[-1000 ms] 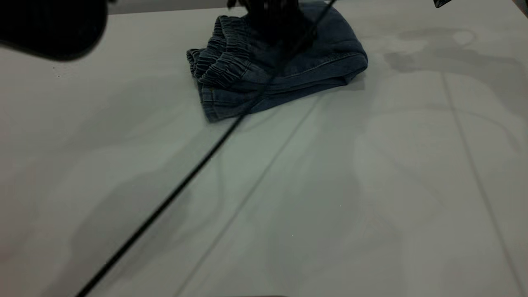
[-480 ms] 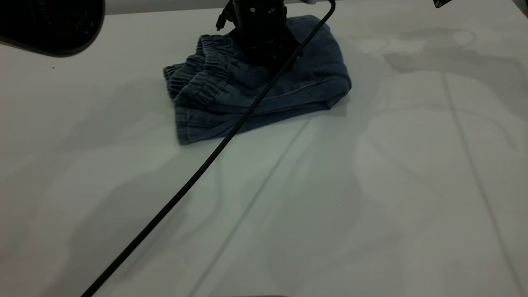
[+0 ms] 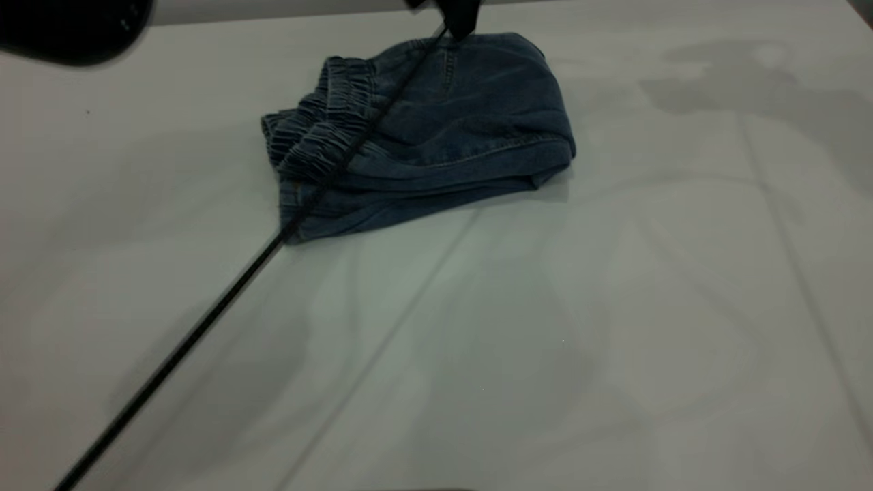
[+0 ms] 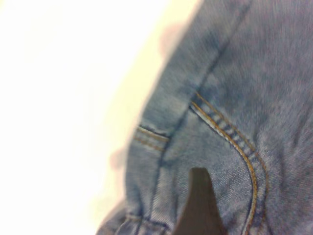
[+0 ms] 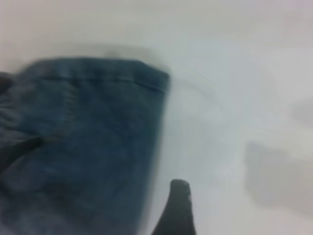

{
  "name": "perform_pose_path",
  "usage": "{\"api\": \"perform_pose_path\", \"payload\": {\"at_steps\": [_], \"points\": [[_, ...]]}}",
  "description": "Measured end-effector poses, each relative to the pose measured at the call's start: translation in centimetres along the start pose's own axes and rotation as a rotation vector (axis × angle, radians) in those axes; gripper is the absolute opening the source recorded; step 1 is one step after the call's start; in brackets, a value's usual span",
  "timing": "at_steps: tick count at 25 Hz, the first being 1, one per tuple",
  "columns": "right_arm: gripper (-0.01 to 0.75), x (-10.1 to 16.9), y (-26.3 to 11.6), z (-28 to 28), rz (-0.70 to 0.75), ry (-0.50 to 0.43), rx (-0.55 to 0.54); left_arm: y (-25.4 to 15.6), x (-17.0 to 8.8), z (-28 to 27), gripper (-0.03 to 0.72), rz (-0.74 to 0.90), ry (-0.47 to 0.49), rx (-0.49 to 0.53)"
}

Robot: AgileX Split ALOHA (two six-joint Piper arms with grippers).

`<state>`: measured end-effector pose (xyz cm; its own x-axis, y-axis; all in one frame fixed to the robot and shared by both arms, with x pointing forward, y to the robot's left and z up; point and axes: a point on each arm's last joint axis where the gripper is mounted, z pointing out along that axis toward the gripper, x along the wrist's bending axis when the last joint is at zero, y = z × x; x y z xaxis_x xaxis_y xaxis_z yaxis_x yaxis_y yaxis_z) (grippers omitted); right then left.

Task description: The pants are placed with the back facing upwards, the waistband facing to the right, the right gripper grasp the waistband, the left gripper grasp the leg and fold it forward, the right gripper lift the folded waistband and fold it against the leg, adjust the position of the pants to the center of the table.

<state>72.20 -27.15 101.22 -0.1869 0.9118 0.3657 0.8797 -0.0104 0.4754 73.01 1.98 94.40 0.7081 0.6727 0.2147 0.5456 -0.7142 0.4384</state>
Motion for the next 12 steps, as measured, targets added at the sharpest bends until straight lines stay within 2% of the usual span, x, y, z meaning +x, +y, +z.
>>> {"api": "perform_pose_path", "payload": {"at_steps": [8,12], "points": [[0.570,4.5,0.3,-9.5,-0.040,0.012,0.021,3.2,2.4,-11.3,0.516,-0.130,0.109,-0.191],[0.570,6.2,0.0,-13.6,-0.048,-0.012,-0.026,3.9,3.2,-17.7,0.516,-0.178,0.150,-0.291]]}}
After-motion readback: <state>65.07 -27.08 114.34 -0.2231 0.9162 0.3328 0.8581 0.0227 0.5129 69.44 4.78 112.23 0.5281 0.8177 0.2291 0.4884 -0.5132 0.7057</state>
